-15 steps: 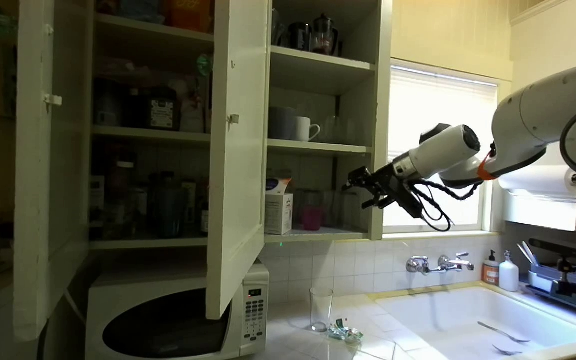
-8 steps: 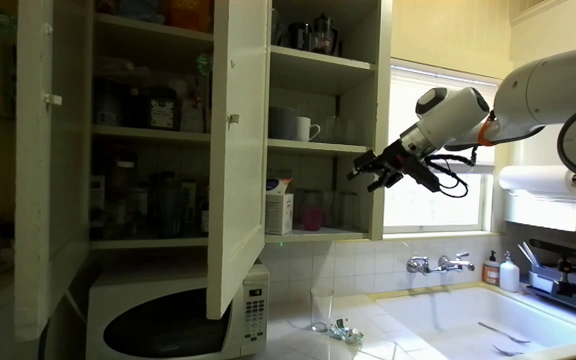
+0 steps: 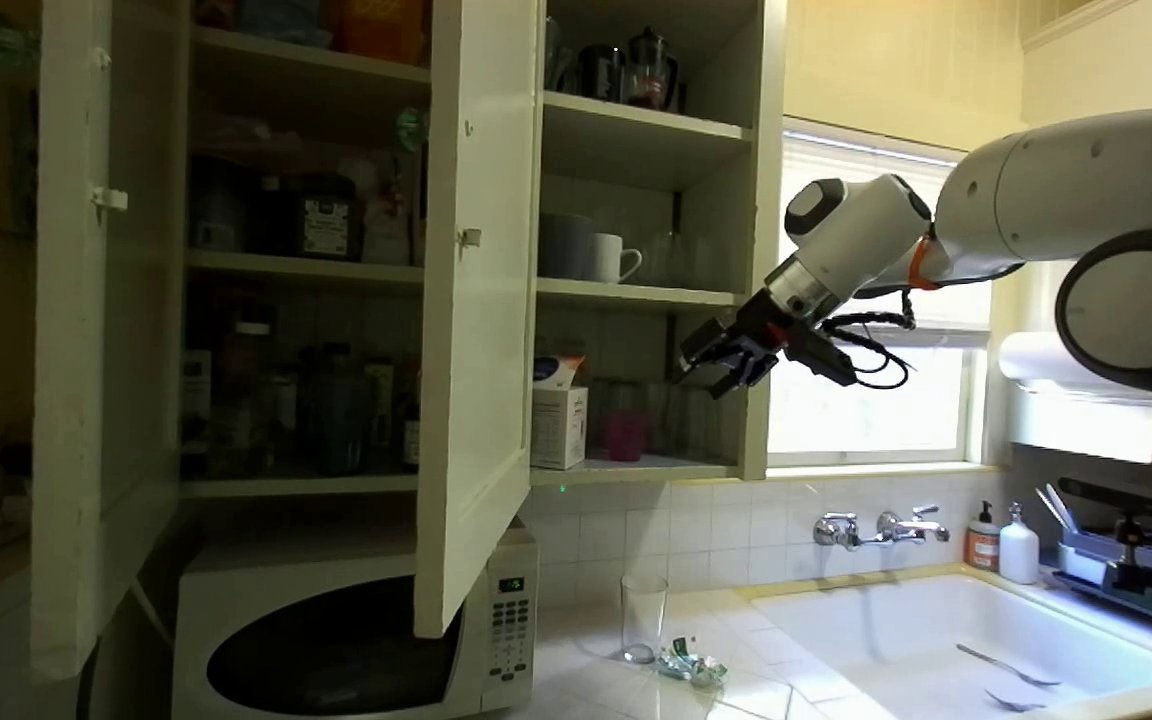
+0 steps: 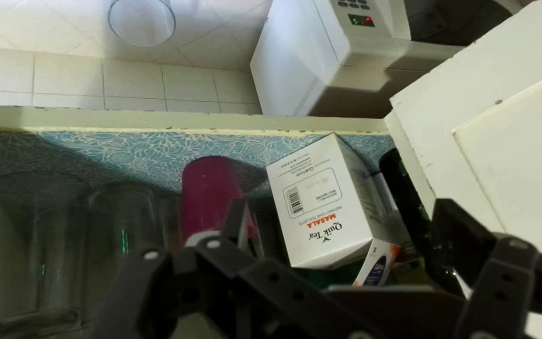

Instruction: Put the red cup in the cupboard

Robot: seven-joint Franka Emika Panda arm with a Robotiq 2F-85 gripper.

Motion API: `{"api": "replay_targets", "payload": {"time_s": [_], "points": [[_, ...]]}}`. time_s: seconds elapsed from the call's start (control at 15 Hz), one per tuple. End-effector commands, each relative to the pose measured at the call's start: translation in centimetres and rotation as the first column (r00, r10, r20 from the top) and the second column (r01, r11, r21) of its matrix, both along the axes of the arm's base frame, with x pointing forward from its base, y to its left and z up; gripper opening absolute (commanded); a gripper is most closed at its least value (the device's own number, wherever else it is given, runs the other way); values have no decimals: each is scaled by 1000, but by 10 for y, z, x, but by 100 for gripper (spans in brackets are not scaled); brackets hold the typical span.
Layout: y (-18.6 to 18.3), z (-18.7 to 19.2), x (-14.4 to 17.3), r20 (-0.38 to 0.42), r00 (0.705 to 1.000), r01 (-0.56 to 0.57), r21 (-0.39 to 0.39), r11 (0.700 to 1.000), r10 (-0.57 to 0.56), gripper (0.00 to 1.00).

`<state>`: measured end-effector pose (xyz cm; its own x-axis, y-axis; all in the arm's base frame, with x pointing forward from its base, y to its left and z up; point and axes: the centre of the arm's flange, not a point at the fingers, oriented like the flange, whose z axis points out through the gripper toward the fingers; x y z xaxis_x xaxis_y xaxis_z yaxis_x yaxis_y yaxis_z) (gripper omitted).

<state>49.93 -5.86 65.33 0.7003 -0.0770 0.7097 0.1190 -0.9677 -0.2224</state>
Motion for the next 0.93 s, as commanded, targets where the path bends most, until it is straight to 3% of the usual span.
{"api": "replay_targets", "payload": {"time_s": [0.0, 0.07, 0.13, 0.2, 0.47, 0.67, 0.87], "points": [[1, 0, 0, 0, 1000, -1, 0, 1000, 1, 100], [1, 1, -4, 24, 1000, -19, -42, 999, 20, 100], [1, 6, -12, 2, 998, -65, -137, 988, 66, 100], [-2, 10, -18, -11, 996, -93, -181, 979, 93, 100], [-14, -6, -31, -69, 977, -212, -345, 914, 200, 100], [-16, -11, -39, -111, 954, -297, -462, 835, 278, 100], [-10, -3, -42, -161, 920, -383, -561, 734, 357, 100]]}}
